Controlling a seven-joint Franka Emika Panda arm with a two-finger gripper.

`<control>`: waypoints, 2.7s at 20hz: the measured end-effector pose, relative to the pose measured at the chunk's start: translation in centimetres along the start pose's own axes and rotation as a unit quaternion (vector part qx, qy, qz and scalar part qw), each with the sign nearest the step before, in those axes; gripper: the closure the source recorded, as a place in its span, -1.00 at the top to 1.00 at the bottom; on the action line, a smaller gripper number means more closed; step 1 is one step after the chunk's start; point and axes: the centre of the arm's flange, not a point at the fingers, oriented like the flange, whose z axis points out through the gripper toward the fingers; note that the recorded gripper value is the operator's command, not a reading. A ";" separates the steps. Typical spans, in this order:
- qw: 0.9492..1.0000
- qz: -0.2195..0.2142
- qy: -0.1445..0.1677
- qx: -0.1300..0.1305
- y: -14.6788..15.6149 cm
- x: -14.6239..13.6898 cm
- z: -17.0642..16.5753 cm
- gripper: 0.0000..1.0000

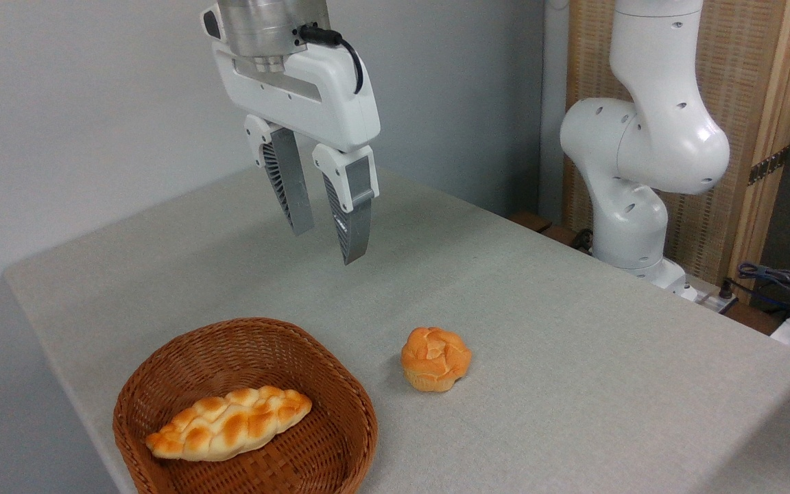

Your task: Put bread into the basket

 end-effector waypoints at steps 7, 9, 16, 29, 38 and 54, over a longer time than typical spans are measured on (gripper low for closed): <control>0.999 0.040 -0.012 -0.013 -1.0 -2.4 2.3 1.00; 0.998 0.054 -0.010 -0.013 -0.6 -3.5 3.7 1.00; 0.991 0.121 -0.058 0.008 1.1 -6.7 12.2 1.00; 0.988 0.134 -0.072 -0.010 2.9 -7.8 19.7 -0.38; 0.988 0.135 -0.075 -0.014 3.2 -7.9 20.2 -0.47; 0.991 0.117 -0.048 -0.031 2.2 -6.1 10.8 -0.39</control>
